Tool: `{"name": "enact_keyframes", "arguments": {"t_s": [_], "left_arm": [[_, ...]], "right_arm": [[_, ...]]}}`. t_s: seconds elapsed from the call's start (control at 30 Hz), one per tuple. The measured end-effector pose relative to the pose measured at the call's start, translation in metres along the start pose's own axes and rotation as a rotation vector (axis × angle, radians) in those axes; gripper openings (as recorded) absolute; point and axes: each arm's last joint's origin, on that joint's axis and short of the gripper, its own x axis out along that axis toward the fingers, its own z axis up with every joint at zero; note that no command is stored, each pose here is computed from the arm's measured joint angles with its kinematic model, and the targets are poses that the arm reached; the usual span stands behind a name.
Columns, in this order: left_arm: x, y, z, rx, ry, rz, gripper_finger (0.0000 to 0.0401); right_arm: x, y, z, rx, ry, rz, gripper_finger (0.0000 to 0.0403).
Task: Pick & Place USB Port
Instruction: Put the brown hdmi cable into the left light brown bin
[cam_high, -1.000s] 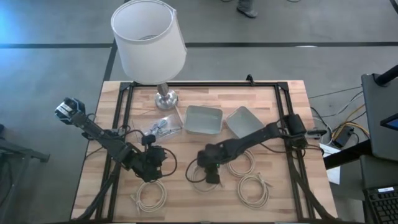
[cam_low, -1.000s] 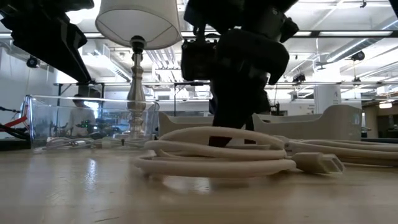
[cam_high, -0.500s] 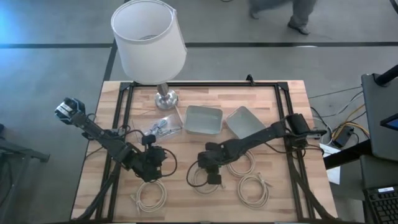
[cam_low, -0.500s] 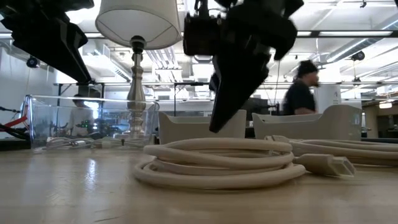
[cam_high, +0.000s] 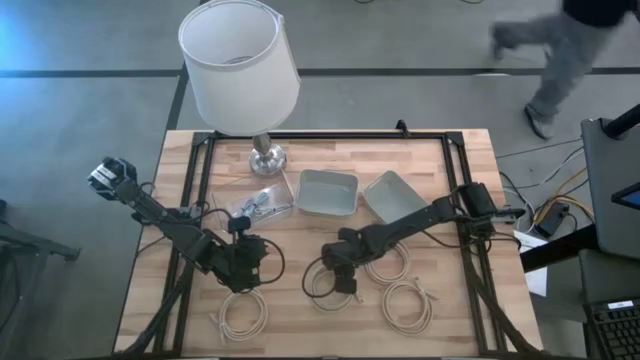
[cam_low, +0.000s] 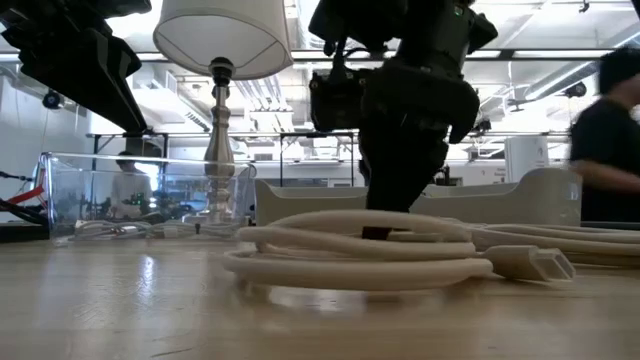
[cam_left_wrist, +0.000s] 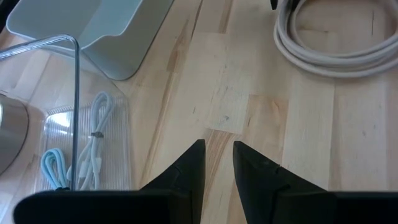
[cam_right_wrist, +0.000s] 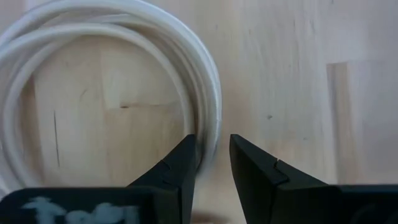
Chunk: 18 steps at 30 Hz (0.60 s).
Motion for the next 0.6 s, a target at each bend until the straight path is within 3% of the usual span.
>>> {"name": "enact_keyframes", "arguments": {"t_s": [0.27, 0.5, 0.6], "left_arm": [[0.0000, 0.0000, 0.0000, 0.002, 0.000, 0.000, 0.0085], [0.0000, 0.0000, 0.0000, 0.002, 0.000, 0.000, 0.0085], [0.0000, 0.0000, 0.0000, 0.002, 0.000, 0.000, 0.0085]], "right_arm": [[0.0087, -0.0025, -0.0058, 0.048, -0.050, 0.025, 0.0088], [0.0088, -0.0021, -0.0048, 0.038, -0.062, 0.028, 0.0026], [0.0087, -0.0019, -0.0036, 0.029, -0.085, 0.006, 0.0018]]}}
